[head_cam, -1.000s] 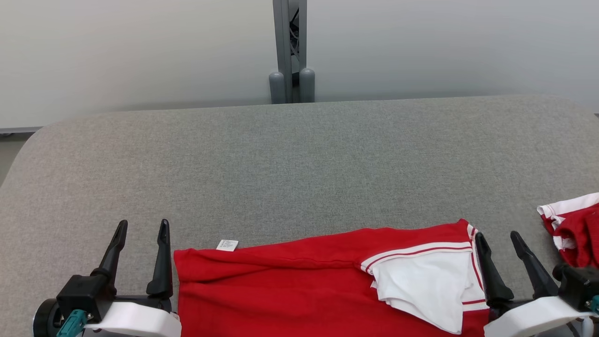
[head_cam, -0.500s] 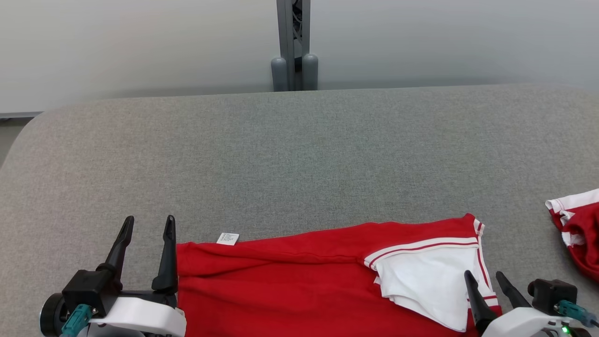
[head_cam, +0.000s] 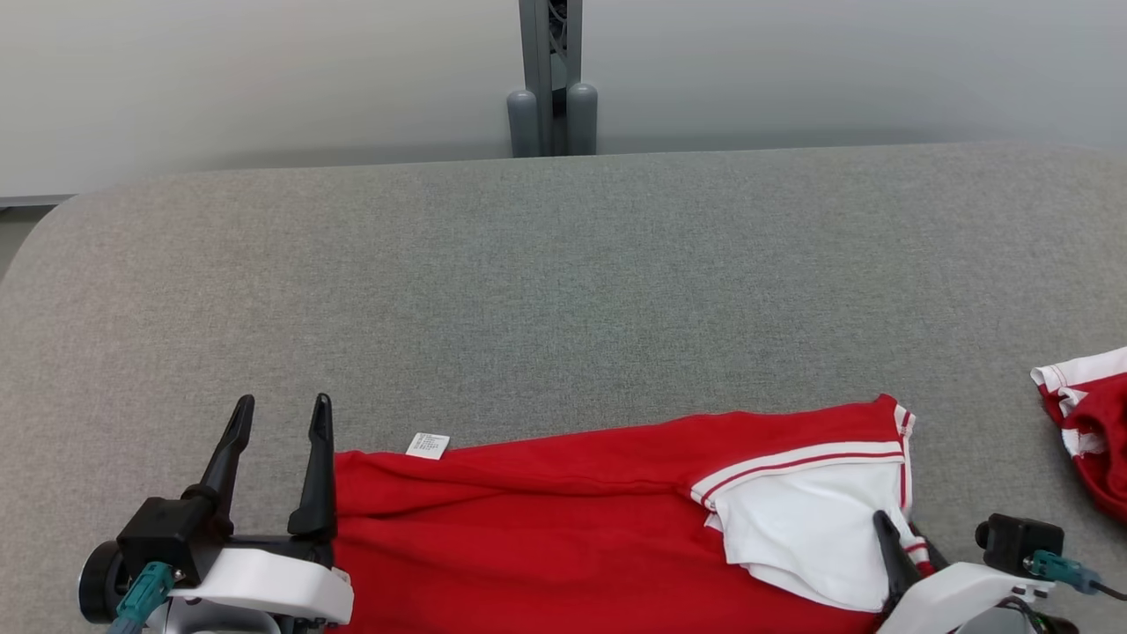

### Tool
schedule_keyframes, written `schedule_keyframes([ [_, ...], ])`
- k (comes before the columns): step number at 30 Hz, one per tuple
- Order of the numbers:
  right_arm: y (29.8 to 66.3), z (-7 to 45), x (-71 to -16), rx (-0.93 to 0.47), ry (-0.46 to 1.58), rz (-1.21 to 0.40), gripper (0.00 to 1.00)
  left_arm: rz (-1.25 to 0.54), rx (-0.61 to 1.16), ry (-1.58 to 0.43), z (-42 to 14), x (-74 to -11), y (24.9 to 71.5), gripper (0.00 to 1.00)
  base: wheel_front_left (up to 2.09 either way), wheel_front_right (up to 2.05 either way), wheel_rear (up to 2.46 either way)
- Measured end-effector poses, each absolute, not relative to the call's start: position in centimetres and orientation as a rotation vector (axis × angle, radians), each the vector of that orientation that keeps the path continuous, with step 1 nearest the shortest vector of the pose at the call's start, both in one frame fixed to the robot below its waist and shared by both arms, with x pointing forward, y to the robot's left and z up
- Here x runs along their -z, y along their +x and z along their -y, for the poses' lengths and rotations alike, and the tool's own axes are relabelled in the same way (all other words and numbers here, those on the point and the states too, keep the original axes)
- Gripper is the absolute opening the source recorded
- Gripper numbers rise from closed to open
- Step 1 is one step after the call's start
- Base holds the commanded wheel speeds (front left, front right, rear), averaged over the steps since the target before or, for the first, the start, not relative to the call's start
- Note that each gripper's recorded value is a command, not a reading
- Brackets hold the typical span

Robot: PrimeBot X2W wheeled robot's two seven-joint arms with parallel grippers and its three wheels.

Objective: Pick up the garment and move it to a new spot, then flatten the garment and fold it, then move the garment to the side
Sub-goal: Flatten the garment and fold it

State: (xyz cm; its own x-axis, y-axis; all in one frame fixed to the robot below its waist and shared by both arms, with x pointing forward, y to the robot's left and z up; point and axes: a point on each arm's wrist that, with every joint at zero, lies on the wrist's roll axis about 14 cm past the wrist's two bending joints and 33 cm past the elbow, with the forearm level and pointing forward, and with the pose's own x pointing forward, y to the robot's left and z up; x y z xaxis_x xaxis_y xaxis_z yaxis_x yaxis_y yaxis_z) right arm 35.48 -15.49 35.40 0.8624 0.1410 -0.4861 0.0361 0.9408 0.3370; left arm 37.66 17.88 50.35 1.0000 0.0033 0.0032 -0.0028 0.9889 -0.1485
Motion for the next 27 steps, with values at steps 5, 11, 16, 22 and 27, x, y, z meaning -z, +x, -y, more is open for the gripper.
schedule_keyframes([
  [5,35.9,15.8,-36.0,-0.04,0.374,-0.474,0.0,0.001,-0.001,-0.153,-17.8,-50.3,37.8,1.0,0.0,0.0,0.0],
  [11,36.9,20.5,-37.8,0.061,0.351,-0.362,0.0,-0.002,0.007,-0.166,-17.3,-50.2,38.1,1.0,0.0,0.0,0.0],
  [16,36.7,24.3,-38.9,0.138,0.309,-0.309,0.0,0.001,0.018,-0.17,-16.9,-50.2,38.2,1.0,0.0,0.0,0.0],
  [22,37.0,24.7,-40.1,0.141,0.295,-0.273,0.0,0.007,0.029,-0.174,-16.5,-50.4,38.5,1.0,0.0,0.0,0.0],
  [27,39.0,20.4,-44.0,0.011,0.309,-0.168,0.0,0.015,0.034,-0.178,-16.3,-50.6,38.5,1.0,0.0,0.0,0.0],
])
